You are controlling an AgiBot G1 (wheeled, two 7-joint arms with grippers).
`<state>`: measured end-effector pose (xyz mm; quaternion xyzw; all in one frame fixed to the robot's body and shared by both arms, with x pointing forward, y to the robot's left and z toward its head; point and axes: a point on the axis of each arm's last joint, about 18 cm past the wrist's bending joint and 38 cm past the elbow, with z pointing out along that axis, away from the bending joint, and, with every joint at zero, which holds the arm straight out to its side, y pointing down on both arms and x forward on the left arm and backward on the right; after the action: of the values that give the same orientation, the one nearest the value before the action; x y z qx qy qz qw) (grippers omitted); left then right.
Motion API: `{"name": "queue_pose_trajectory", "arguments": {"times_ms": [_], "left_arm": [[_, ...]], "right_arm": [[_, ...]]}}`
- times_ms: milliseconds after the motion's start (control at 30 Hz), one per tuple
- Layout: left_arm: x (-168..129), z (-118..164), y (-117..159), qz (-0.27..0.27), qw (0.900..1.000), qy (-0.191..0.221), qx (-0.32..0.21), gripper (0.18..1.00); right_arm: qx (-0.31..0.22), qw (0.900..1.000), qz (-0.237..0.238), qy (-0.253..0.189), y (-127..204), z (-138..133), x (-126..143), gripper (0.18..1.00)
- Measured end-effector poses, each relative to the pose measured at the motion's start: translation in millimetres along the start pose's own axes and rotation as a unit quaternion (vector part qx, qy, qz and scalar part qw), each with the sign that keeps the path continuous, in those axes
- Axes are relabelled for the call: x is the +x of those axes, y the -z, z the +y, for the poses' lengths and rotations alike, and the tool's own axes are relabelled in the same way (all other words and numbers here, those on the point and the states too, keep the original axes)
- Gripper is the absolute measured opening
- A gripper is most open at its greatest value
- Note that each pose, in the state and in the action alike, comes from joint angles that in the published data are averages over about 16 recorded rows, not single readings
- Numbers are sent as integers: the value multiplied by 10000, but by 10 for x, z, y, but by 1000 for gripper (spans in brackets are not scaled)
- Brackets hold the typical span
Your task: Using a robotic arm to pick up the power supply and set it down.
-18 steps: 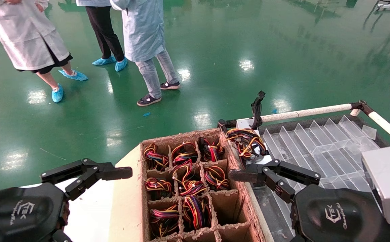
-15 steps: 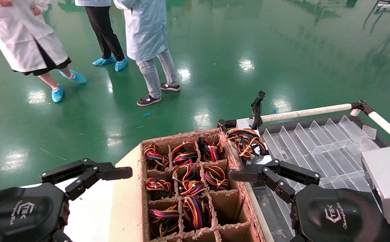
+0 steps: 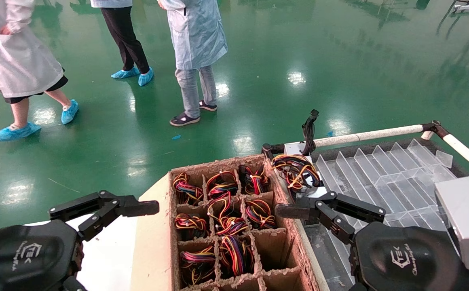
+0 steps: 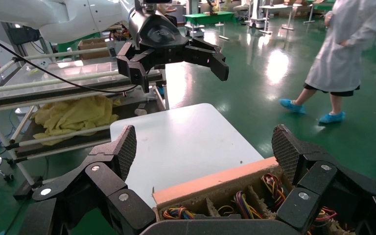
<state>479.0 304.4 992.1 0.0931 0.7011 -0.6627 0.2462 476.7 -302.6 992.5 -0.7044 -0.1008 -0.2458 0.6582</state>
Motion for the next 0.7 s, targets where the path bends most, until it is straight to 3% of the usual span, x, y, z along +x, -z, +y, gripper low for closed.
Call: {"name": "queue_pose_trajectory", "arguments": {"times_ms": [400, 700], "left_arm": [[0, 0, 0, 0, 10000, 0, 0, 969], [0, 0, 0, 0, 10000, 0, 0, 864]], "right_arm": [[0, 10000, 0, 0, 0, 0, 0, 1000], [-6, 10000, 20, 2, 6, 0, 6, 1000]]}}
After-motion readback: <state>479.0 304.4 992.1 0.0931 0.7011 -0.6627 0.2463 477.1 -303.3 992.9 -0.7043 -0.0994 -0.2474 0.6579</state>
